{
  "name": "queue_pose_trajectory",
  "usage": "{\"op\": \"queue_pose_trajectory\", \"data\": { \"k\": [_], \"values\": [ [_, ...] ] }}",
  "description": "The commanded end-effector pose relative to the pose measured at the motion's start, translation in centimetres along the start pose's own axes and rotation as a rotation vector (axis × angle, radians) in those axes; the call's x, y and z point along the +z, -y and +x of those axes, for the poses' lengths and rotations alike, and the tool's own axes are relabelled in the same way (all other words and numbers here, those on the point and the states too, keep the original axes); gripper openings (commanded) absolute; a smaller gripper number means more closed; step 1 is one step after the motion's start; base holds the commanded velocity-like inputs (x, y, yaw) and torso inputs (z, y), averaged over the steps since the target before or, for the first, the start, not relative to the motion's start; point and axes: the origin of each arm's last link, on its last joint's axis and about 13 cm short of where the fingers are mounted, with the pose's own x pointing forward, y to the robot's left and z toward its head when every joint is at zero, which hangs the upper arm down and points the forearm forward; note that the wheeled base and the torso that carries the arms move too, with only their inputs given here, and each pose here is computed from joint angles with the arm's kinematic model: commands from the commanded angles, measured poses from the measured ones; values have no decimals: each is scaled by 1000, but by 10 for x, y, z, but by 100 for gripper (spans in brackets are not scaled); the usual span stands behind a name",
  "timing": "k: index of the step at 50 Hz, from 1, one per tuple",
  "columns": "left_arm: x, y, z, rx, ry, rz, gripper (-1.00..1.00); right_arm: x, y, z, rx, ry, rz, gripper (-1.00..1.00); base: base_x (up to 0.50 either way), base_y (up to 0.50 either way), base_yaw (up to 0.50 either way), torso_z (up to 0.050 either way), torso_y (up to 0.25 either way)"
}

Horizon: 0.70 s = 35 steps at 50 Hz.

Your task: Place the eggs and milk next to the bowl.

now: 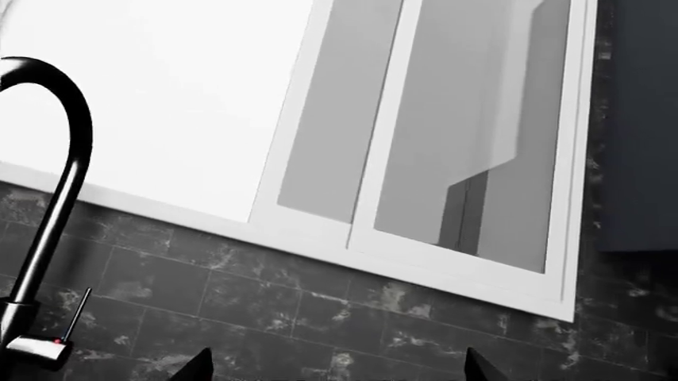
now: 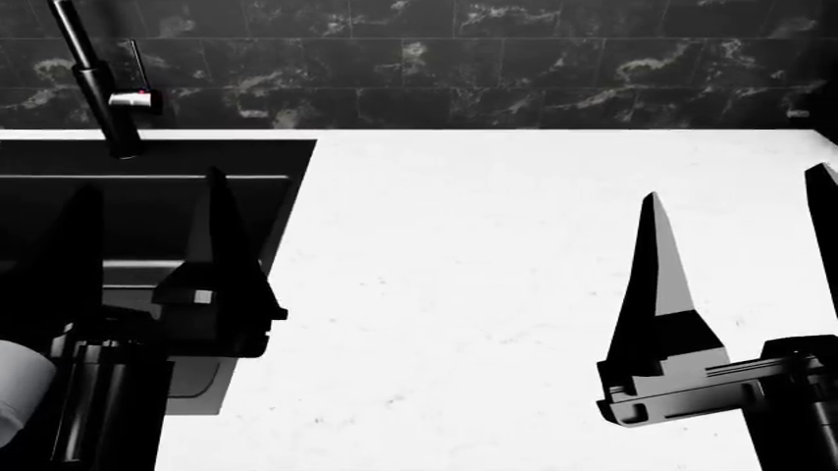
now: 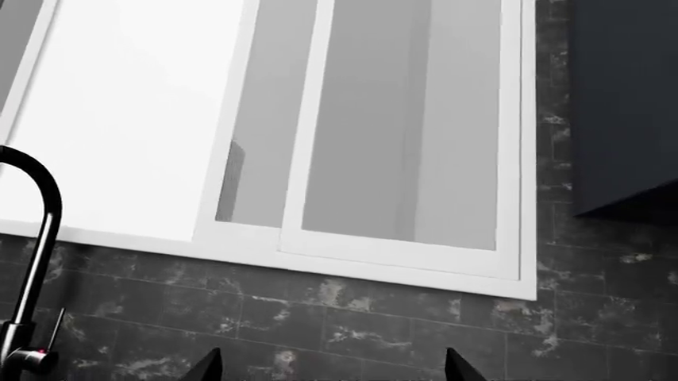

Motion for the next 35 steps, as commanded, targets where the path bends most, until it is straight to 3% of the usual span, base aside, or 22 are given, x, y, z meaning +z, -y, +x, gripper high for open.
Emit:
{"op": "queue_pose_trajectory", "data": {
  "k": [1, 35],
  "values": [
    [0, 0, 0, 3, 2, 0, 100, 0, 0, 0, 1, 0, -1, 100, 0, -324, 0, 0, 0],
    [0, 0, 0, -1, 3, 2, 100, 0, 0, 0, -2, -1, -1, 100, -8, -324, 0, 0, 0]
  ]
}}
